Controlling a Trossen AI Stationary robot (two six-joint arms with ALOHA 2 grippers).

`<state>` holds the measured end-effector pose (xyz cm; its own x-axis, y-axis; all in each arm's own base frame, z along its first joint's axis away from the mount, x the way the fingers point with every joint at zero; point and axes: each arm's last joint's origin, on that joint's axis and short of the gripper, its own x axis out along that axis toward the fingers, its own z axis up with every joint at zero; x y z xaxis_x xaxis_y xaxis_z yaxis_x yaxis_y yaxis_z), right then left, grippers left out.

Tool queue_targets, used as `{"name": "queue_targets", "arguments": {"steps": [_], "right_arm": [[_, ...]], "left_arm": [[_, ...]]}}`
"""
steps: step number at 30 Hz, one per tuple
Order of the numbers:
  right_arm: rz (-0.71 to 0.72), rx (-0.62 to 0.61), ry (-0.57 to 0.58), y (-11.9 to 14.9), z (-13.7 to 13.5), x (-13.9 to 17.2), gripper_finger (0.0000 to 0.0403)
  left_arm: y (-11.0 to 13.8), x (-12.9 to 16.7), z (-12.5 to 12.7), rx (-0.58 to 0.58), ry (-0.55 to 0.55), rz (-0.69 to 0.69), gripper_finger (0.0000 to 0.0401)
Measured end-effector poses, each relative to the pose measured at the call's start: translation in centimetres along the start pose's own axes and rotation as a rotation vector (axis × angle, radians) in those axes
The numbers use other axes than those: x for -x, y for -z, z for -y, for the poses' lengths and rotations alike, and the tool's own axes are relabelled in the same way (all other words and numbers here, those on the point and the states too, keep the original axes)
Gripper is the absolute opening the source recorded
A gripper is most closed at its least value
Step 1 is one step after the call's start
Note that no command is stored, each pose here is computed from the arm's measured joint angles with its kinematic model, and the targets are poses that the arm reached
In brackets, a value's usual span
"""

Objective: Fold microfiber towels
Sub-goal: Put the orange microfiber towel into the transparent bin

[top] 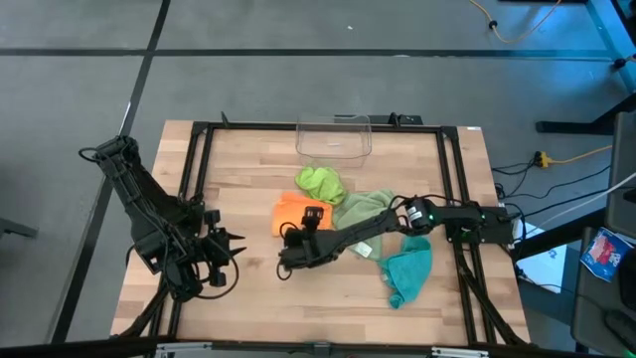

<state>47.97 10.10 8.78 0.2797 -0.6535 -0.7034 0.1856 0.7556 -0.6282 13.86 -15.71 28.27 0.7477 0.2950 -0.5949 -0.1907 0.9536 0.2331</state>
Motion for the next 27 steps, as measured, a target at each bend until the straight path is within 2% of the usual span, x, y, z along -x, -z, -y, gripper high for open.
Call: {"name": "queue_targets", "arguments": {"steps": [4, 20, 27], "right_arm": [[0.005, -0.059, 0.027, 0.2, -0.1, 0.0, 0.0189], [0.092, -0.009, 0.038, -1.0, -0.7, 1.2, 0.015], [0.094, -0.012, 0.039, -1.0, -0.7, 1.3, 0.0101]], "left_arm": [[0.0, 0.0, 0.0, 0.001, 0.0, 0.0, 0.0105], [0.0, 0.0, 0.0, -0.003, 0.0, 0.0, 0.0105], [0.0, 0.0, 0.0, -0.004, 0.0, 0.0, 0.0105]]}}
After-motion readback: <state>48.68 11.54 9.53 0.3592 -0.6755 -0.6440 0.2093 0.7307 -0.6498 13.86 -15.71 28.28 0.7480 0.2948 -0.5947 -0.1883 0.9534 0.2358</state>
